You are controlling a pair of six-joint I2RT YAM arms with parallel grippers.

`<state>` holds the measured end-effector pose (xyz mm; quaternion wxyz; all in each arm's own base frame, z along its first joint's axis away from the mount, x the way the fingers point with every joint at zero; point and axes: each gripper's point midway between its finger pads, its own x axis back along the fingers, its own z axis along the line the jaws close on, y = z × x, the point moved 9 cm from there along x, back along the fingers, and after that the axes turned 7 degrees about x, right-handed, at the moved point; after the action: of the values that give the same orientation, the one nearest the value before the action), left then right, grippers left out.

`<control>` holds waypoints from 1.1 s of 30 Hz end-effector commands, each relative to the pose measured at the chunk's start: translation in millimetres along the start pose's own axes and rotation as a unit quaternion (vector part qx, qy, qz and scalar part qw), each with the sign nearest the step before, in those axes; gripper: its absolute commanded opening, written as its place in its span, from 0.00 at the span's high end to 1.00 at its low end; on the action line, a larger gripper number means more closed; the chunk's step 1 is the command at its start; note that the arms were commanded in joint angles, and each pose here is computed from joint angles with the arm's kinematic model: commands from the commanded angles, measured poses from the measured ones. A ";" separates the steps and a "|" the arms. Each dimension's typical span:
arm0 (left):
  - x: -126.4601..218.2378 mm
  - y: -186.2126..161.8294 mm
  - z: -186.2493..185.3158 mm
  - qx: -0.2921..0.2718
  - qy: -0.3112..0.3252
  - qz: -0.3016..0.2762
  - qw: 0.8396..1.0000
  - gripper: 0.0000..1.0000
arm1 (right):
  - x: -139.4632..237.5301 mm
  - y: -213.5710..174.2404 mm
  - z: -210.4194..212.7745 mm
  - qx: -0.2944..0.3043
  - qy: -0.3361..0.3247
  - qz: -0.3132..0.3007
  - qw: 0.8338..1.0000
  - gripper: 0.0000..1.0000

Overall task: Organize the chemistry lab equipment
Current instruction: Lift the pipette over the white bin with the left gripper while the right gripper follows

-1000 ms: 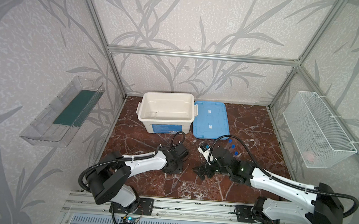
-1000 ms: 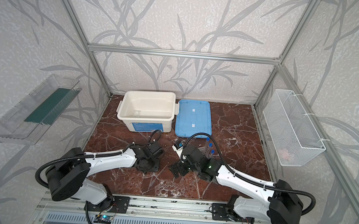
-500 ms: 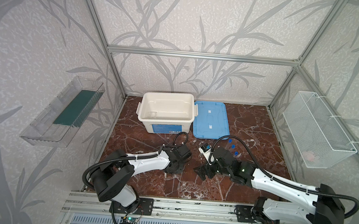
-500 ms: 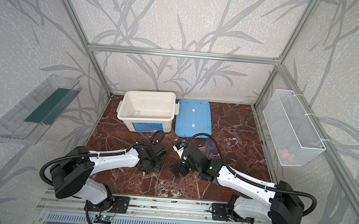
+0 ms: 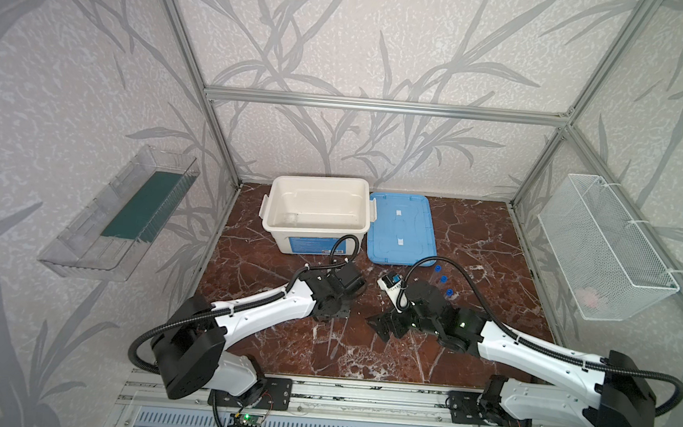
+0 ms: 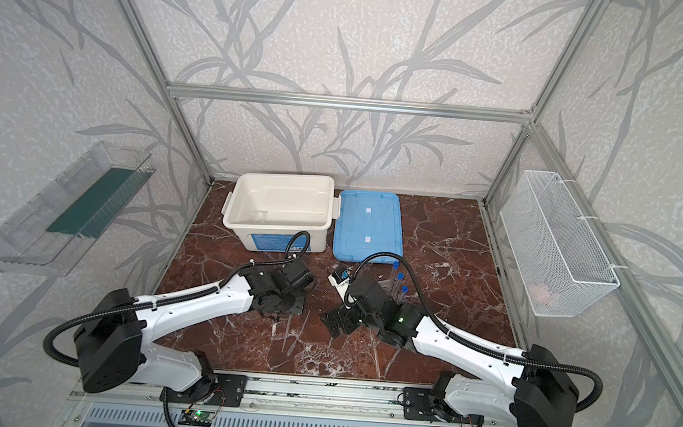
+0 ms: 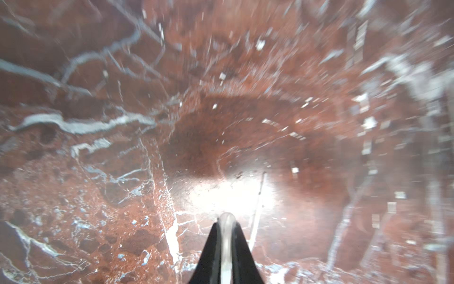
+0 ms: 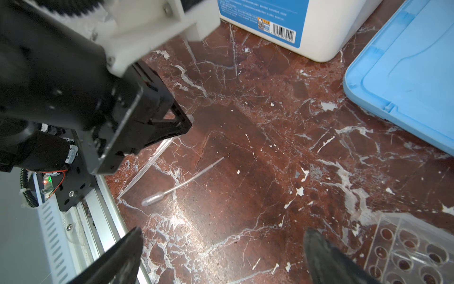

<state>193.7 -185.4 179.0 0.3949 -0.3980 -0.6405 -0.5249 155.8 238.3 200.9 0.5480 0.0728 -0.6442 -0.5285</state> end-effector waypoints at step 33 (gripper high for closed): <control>2.8 323.7 -28.9 0.124 -0.159 -0.152 0.967 0.86 | 8.5 197.2 -113.2 -0.080 -0.032 -0.119 0.989 0.00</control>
<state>484.1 -165.7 299.4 0.2639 -0.3100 -0.7963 -0.4474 333.4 245.7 333.6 0.4452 0.0882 -0.5963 -0.6621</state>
